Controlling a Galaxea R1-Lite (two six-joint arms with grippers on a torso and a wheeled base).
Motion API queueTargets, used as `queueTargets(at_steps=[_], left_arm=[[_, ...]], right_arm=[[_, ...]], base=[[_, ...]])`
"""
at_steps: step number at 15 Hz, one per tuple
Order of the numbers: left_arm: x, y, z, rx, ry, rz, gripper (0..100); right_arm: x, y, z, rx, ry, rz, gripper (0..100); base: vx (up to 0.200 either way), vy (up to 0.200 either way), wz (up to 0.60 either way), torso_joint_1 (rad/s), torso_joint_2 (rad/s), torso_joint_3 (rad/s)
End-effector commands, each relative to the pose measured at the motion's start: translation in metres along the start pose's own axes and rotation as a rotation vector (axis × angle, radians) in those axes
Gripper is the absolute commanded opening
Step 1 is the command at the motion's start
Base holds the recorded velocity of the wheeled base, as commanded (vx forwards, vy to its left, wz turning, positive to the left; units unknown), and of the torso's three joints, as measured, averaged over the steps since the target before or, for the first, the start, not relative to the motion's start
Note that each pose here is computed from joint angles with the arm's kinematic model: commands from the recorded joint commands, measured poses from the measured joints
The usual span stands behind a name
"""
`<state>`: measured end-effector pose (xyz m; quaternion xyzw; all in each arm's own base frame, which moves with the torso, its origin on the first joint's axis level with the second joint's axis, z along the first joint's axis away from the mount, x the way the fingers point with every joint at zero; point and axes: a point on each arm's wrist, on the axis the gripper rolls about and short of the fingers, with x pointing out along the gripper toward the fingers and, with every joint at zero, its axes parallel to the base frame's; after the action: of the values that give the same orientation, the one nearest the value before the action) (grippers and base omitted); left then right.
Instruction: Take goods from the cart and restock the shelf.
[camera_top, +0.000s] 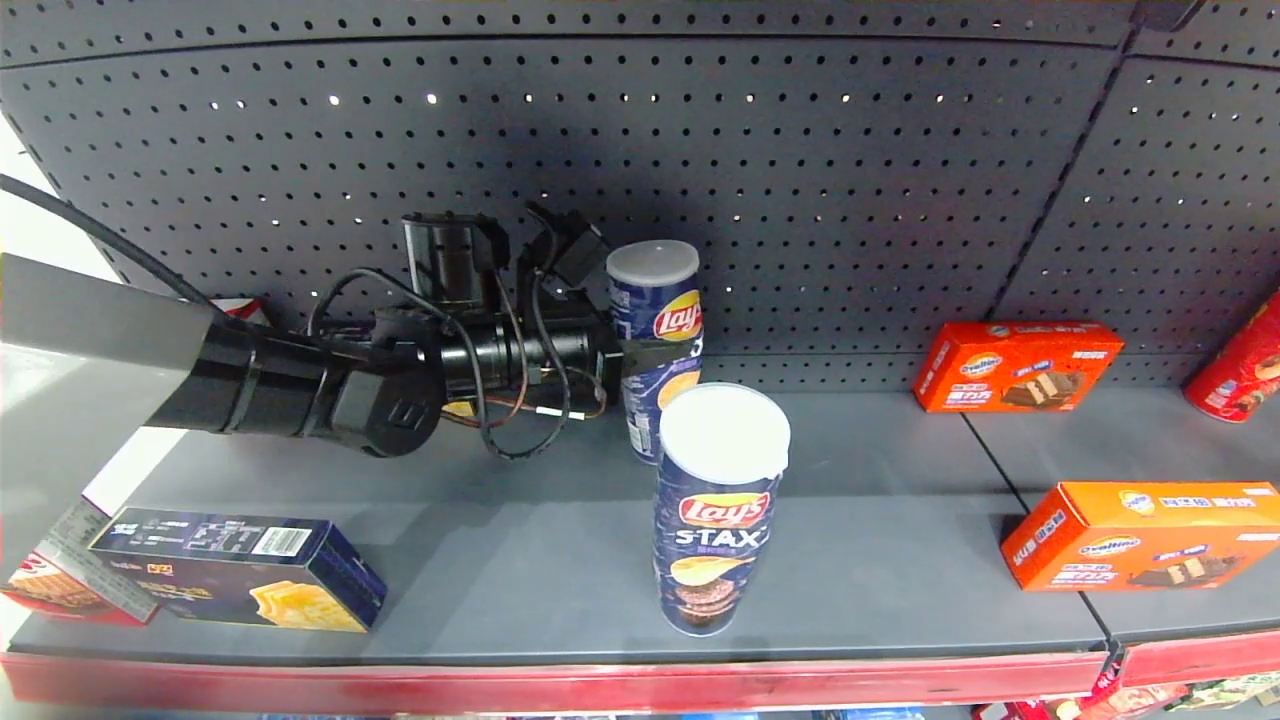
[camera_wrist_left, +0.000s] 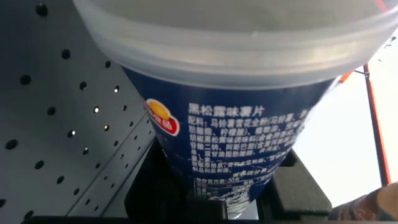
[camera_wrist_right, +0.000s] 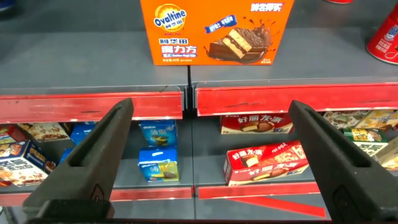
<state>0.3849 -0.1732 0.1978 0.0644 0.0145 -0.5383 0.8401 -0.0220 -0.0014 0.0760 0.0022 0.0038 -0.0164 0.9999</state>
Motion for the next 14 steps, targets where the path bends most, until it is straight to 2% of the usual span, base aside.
queueTargets(at_steps=[1, 3, 9, 12, 13, 14], left_arm=[[0.002, 0.003, -0.005, 0.02, 0.009, 0.004, 0], [0.005, 0.004, -0.012, 0.031, 0.022, 0.001, 0], [0.011, 0.009, -0.008, 0.048, 0.001, 0.004, 0], [0.013, 0.01, -0.013, 0.044, 0.01, 0.003, 0], [0.015, 0.009, -0.014, 0.043, 0.01, -0.001, 100], [0.016, 0.008, -0.013, 0.044, 0.01, -0.004, 100]], right_arm=[[0.0, 0.0, 0.0, 0.0, 0.003, 0.001, 100], [0.0, 0.0, 0.0, 0.0, 0.003, -0.001, 100], [0.0, 0.0, 0.0, 0.0, 0.003, -0.001, 100], [0.0, 0.0, 0.0, 0.0, 0.003, -0.001, 100], [0.0, 0.0, 0.0, 0.0, 0.003, -0.001, 100], [0.0, 0.0, 0.0, 0.0, 0.003, 0.001, 100]], base=[[0.0, 0.0, 0.0, 0.0, 0.0, 0.0], [0.0, 0.0, 0.0, 0.0, 0.0, 0.0], [0.0, 0.0, 0.0, 0.0, 0.0, 0.0], [0.0, 0.0, 0.0, 0.0, 0.0, 0.0], [0.0, 0.0, 0.0, 0.0, 0.0, 0.0], [0.0, 0.0, 0.0, 0.0, 0.0, 0.0]])
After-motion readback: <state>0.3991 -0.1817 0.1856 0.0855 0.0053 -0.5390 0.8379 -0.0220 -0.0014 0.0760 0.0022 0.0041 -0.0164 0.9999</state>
